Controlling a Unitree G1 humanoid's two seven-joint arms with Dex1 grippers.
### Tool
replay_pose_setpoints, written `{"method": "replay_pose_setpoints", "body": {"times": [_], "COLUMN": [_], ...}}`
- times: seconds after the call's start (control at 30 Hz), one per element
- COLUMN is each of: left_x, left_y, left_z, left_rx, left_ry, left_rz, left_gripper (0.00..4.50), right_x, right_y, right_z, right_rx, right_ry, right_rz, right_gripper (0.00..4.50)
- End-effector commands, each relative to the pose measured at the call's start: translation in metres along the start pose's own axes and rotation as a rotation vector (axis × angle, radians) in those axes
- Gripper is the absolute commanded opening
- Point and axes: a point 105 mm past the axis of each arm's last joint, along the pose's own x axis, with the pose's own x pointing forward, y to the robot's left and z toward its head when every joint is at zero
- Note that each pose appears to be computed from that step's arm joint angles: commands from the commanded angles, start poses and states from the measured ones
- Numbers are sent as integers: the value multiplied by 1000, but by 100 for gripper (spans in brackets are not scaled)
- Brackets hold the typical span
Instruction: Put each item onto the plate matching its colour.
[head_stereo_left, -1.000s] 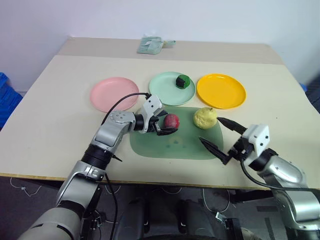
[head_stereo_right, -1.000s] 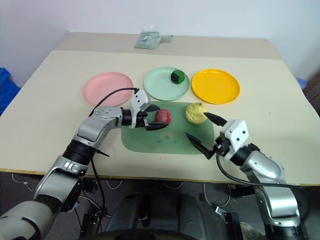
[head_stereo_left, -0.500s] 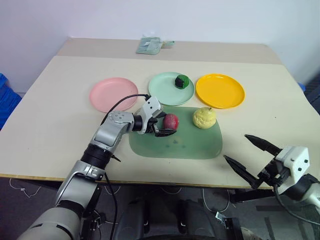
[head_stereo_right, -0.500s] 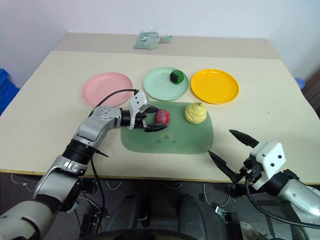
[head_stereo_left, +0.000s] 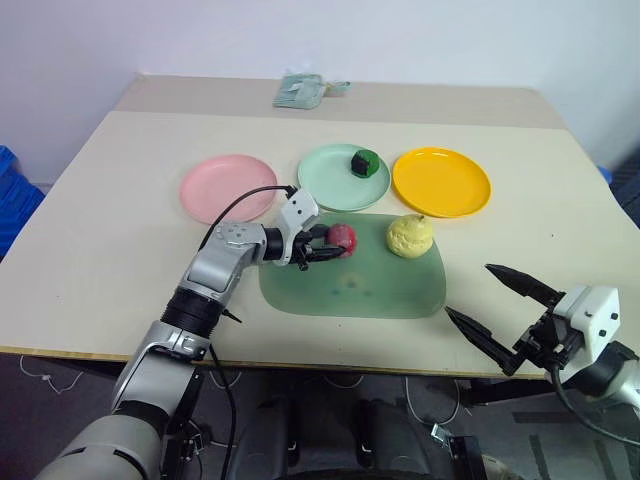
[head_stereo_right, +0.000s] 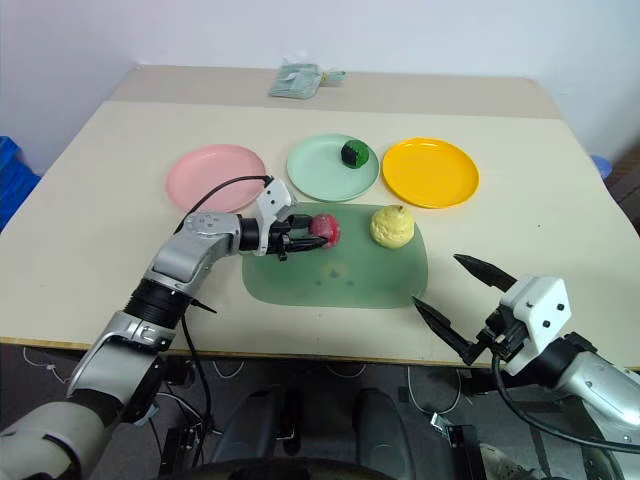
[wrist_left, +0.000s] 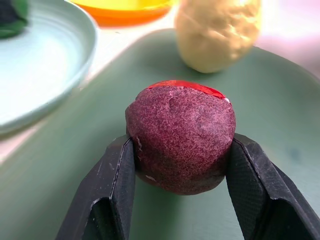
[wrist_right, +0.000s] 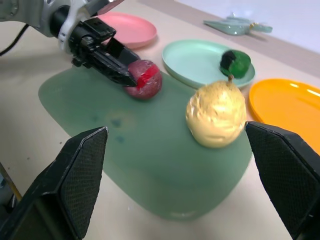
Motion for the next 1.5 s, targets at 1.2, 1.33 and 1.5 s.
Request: {"method": "replay_pose_setpoints", "body": {"times": [1.2,1.33,1.5], "left_x": [-133,-149,-154], "left_y": [-12,-38,-45], "left_z": [-4,-5,-8], "left_rx": [-67,-15,39], "left_ry": [-244,-177,-114], "left_rz": [186,-5,-66], "left_gripper": [449,449,449], "right_x": [87,99,109], "right_y": [-36,-50,-62], "right_z": [-18,-20,-21], "right_rx": [-31,-42,-58], "right_ry": [-27,-30,-32], "right_rz": [24,-3,-13], "right_gripper": [450,450,450]}}
